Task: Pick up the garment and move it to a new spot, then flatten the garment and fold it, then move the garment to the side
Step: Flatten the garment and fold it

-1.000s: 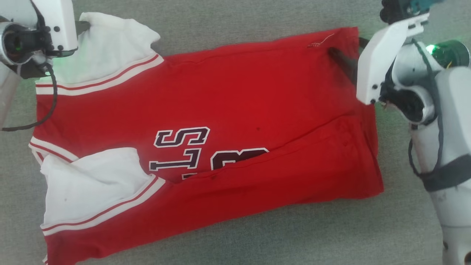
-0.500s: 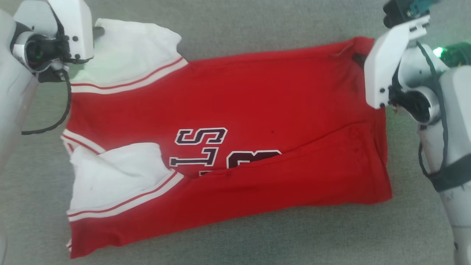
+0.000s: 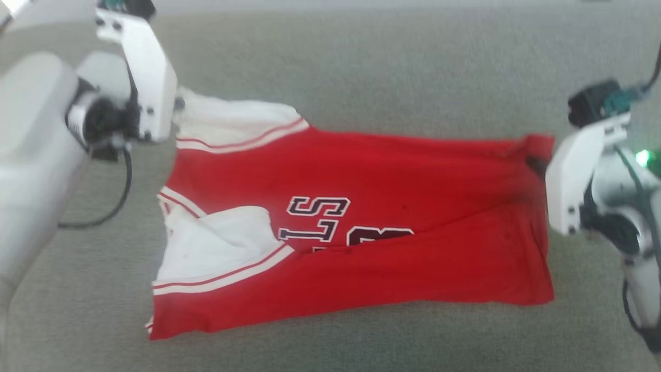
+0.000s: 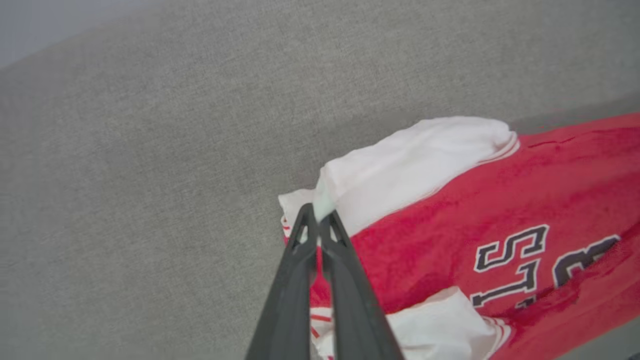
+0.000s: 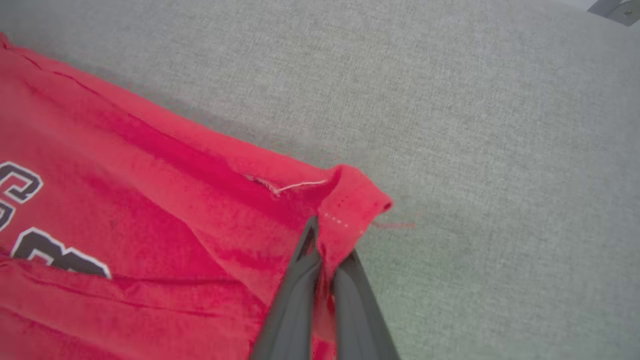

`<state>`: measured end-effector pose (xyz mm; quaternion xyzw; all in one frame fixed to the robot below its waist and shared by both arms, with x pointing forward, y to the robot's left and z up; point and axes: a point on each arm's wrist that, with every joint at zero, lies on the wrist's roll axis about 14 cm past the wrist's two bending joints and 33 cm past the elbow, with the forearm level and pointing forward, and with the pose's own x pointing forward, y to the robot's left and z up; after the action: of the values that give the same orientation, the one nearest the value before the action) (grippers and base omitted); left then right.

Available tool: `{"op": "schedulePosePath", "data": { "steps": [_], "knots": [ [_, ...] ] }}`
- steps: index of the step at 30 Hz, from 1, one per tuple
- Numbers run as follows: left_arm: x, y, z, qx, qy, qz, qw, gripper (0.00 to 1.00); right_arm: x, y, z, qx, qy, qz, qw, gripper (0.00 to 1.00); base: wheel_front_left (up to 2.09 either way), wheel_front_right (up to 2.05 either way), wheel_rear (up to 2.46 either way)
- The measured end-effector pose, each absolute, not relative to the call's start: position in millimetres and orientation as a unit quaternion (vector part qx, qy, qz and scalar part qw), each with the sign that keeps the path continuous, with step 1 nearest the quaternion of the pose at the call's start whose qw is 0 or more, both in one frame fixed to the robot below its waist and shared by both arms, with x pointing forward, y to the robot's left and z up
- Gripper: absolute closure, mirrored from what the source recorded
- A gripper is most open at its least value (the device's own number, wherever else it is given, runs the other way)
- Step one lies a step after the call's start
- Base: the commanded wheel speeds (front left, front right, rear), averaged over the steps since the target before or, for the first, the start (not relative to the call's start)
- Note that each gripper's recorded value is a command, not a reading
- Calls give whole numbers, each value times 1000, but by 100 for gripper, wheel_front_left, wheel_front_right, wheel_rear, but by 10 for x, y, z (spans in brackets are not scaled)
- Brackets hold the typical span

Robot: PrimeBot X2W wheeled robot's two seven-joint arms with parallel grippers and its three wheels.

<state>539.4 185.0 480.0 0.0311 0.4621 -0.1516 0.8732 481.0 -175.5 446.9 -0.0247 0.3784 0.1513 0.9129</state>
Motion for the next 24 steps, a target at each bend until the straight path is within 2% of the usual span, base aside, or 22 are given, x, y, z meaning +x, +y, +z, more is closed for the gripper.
{"op": "schedulePosePath", "data": {
  "steps": [7, 14, 21, 23, 24],
  "knots": [
    [4858, 1940, 4853, 47, 471, -149, 868, 100, 4487, -1769, 4570, -19, 381, 157, 911, 100, 0, 0, 0],
    [4152, 1936, 4642, 30, 511, -148, 846, 100, 4138, -1754, 4408, -7, 416, 157, 896, 100, 0, 0, 0],
    [3898, 1885, 4337, -1, 529, -144, 836, 100, 3993, -1704, 4239, 11, 436, 153, 887, 100, 0, 0, 0],
    [3897, 1878, 4278, -9, 528, -142, 837, 100, 3988, -1685, 4228, 16, 434, 152, 888, 56, 0, 0, 0],
    [3901, 1873, 4258, -11, 525, -143, 839, 95, 3996, -1671, 4238, 17, 431, 154, 889, 7, 0, 0, 0]
  ]
}}
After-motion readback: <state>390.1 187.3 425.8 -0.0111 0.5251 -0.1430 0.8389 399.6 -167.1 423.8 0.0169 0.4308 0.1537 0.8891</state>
